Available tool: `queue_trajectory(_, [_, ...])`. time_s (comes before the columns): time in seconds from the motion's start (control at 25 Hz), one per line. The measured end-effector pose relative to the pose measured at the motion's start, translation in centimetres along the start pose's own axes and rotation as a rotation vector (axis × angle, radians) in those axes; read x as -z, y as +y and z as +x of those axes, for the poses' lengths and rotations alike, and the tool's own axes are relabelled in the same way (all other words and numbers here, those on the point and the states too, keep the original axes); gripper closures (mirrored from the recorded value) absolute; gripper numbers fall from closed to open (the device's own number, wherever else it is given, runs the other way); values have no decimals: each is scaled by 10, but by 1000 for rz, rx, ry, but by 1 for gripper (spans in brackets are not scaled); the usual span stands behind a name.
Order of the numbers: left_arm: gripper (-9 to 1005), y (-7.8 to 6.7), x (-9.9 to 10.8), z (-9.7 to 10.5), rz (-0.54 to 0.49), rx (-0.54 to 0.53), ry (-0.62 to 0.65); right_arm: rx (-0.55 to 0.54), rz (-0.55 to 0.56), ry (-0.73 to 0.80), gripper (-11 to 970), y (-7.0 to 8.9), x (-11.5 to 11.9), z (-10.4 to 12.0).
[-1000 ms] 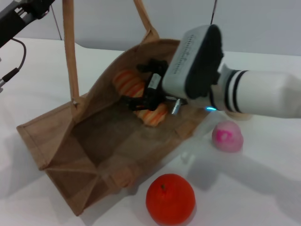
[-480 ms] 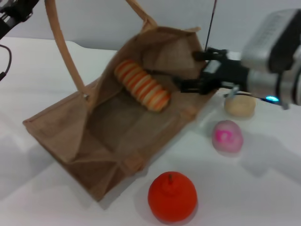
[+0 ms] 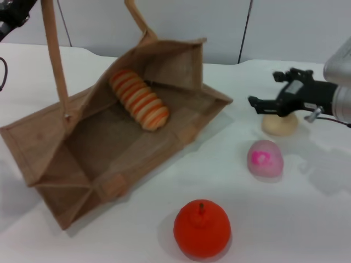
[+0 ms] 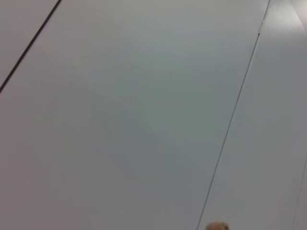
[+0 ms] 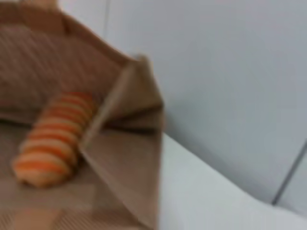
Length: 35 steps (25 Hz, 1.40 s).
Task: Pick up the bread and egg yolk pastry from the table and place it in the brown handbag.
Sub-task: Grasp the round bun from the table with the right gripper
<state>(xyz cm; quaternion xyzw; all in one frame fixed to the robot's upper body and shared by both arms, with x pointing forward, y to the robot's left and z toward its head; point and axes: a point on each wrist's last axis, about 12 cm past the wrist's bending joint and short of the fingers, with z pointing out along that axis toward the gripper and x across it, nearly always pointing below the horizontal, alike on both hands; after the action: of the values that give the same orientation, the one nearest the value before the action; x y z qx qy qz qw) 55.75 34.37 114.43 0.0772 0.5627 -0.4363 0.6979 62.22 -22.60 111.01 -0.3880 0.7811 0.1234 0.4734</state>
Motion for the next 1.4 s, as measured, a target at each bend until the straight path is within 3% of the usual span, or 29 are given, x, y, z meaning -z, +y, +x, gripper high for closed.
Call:
queue_trajectory(0.28, [862,0,-1,1,1,-1,1,-16,11,126,60,-5,1,19])
queue_trajectory(0.52, [856,0,-3,1,7,0,5,-27,-27,204,60,-4,-13,25])
queue_trajectory(1.4, [837,0,-9,3,21,9,38,-35,-12,238,133,-7,-17,27])
